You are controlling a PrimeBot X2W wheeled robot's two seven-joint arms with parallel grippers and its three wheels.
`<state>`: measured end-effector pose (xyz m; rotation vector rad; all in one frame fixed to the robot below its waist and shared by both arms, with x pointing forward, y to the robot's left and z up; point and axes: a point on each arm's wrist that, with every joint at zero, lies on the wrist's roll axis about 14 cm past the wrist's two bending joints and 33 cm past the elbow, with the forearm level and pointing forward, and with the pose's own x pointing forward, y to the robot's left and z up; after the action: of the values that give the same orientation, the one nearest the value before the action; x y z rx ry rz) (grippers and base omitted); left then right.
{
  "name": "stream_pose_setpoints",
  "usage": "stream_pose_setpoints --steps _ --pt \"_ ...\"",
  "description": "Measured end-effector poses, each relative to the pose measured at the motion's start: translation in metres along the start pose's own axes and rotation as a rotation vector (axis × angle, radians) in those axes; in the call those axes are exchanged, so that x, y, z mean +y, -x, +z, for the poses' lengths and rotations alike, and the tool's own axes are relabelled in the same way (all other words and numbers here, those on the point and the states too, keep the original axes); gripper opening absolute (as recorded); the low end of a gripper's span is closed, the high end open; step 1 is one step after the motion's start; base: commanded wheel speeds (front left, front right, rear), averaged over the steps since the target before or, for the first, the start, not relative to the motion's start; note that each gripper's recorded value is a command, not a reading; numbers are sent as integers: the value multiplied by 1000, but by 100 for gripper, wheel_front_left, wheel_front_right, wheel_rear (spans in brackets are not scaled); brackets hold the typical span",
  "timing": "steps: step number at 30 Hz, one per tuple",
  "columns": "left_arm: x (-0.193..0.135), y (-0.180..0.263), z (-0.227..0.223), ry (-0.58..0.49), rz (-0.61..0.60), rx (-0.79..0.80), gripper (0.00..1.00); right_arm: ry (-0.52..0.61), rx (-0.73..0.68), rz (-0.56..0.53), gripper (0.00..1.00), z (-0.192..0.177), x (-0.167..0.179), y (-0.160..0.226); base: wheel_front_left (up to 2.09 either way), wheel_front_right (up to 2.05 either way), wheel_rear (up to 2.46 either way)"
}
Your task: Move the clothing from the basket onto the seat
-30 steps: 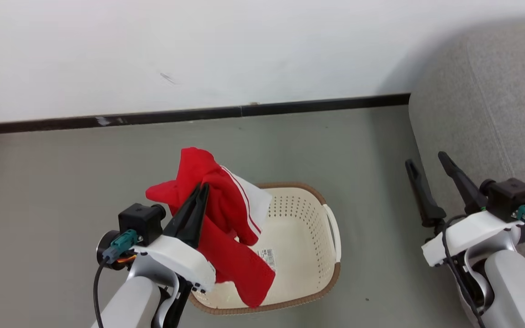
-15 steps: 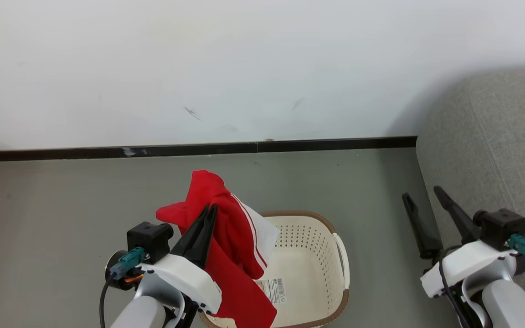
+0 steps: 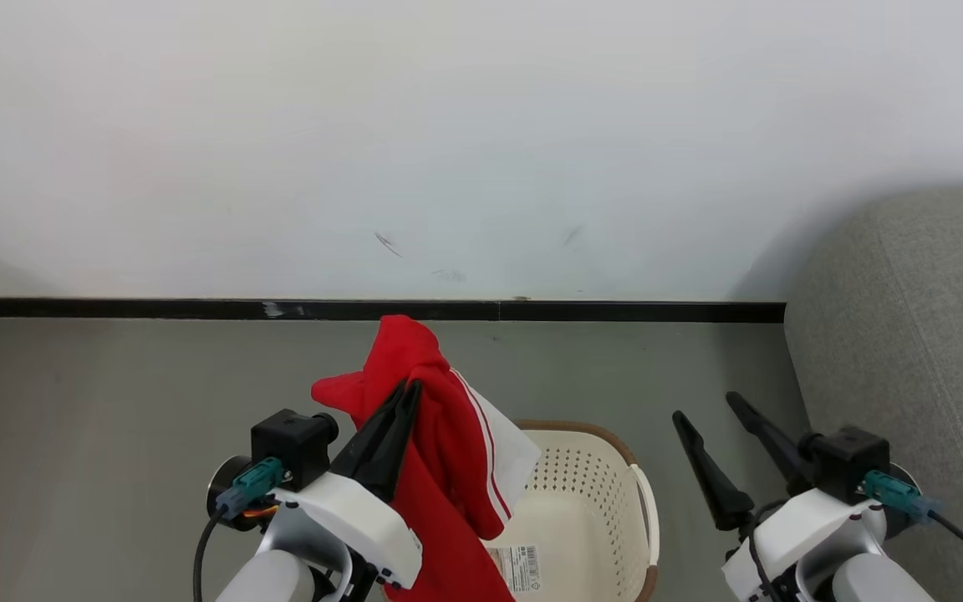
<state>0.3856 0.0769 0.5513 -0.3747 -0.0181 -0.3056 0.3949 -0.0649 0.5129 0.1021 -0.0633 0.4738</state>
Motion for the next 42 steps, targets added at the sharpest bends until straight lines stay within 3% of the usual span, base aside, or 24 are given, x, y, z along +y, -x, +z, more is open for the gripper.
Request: stream_pose_setpoints --steps 15,25,42 --pt "-36 16 12 -63 -144 15 0 16 -15 284 100 6 92 -10 0 0 0" --pt "-49 23 23 -99 -227 13 0 56 -31 442 100 12 134 -13 0 0 0" --pt "-64 32 20 -71 -304 54 0 126 -14 590 100 8 161 -6 0 0 0"
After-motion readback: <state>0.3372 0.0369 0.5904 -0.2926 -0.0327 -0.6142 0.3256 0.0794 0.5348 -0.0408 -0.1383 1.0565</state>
